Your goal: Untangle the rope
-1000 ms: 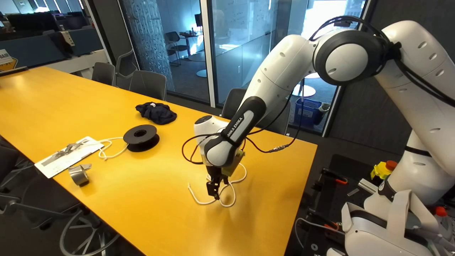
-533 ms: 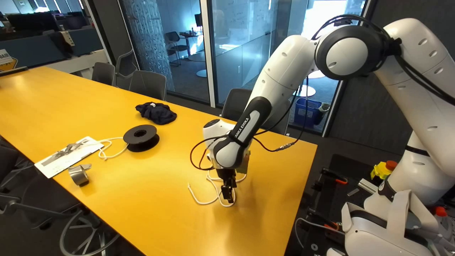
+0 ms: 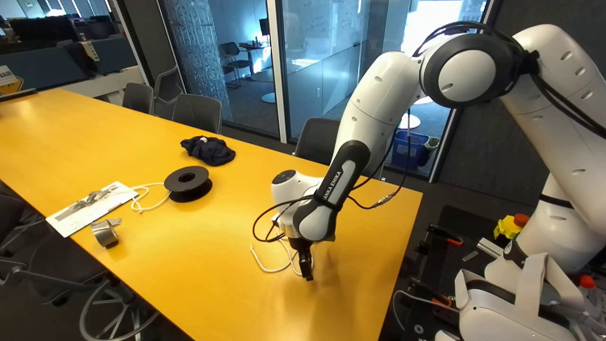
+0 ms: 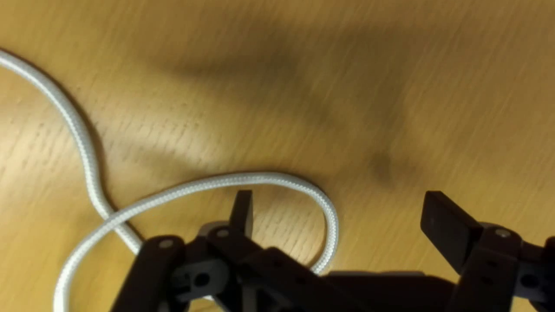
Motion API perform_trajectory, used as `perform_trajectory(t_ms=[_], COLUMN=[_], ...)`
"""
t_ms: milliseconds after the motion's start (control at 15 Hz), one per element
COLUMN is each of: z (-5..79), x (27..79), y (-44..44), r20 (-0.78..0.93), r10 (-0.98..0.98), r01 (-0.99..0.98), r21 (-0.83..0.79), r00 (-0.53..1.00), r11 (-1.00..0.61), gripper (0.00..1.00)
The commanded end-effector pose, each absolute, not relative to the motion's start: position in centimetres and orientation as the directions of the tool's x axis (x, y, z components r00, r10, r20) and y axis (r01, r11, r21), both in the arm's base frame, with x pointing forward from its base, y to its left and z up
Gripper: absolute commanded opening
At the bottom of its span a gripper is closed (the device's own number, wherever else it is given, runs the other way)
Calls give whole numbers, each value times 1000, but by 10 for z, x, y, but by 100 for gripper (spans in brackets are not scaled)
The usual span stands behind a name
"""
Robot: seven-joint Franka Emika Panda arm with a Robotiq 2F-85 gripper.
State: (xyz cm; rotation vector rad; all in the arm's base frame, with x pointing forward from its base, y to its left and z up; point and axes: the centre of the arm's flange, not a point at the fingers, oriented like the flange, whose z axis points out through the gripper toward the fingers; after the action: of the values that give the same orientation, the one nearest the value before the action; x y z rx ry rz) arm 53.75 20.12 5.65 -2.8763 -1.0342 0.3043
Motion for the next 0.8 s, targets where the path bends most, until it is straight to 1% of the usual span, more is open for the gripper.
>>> perform_trajectory(t_ms=[0, 400, 733], z=[63, 55, 49], x=[524, 521, 519], y=[209, 209, 206], r20=[-88, -39, -38], r10=[668, 674, 676], r01=[665, 674, 677], r21=[-72, -21, 8], r00=[739, 737, 735], r11=[-744, -738, -736], gripper=[100, 100, 100])
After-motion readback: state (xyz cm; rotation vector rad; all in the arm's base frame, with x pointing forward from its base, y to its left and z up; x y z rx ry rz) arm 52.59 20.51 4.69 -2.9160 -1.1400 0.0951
